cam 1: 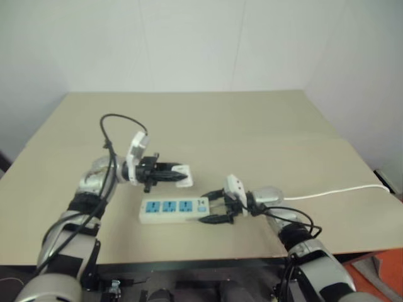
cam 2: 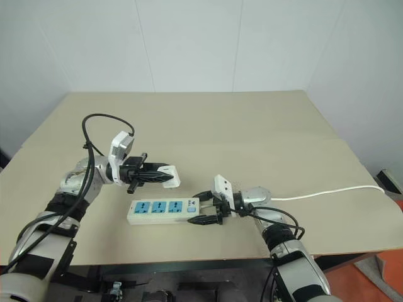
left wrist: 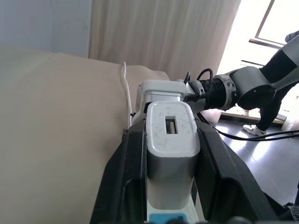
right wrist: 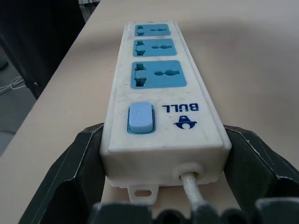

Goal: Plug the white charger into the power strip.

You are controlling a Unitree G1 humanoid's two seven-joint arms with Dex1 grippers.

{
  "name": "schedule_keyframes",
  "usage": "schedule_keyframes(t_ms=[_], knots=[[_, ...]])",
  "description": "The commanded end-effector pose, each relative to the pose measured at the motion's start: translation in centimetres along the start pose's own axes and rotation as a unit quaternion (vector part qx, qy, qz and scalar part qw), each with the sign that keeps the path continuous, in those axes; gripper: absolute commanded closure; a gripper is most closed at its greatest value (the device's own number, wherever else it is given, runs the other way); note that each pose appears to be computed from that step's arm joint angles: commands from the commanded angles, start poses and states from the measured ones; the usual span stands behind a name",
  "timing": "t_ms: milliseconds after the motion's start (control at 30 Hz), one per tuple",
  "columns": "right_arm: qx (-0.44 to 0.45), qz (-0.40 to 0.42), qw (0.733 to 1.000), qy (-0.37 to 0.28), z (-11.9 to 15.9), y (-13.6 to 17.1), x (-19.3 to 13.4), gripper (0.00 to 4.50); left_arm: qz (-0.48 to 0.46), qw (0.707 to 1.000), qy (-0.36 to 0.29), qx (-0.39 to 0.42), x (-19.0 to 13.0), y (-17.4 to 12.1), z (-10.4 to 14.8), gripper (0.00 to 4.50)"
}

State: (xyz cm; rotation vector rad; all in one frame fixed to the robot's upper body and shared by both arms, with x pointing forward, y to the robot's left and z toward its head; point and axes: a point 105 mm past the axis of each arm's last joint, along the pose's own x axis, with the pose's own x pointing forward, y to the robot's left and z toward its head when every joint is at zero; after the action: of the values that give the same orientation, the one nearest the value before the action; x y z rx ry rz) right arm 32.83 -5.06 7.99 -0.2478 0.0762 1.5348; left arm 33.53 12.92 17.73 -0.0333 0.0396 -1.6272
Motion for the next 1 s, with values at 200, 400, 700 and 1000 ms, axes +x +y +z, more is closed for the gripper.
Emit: schedule_keyframes(t_ms=[200,400,700,1000], knots=[[-0.016,-0.022,0.999,0.039,-1.0,-1.1,-1.8,1.08,-0.009,0.998,0.059,0.027,-0.2,0.2,0.6,3.49],[-0.016,-0.018,0.999,0.041,-1.4,-0.9,-1.5,1.08,-0.016,0.996,0.075,0.035,0.1,0.2,-0.1,3.49],[-0.015,-0.016,0.998,0.053,-2.1,-0.6,-1.0,1.08,-0.016,0.996,0.086,0.031,0.9,0.7,-1.8,3.49],[-0.015,-0.018,0.998,0.056,-2.3,-0.4,-0.7,1.08,-0.025,0.995,0.088,0.033,1.7,0.9,-2.2,3.49]])
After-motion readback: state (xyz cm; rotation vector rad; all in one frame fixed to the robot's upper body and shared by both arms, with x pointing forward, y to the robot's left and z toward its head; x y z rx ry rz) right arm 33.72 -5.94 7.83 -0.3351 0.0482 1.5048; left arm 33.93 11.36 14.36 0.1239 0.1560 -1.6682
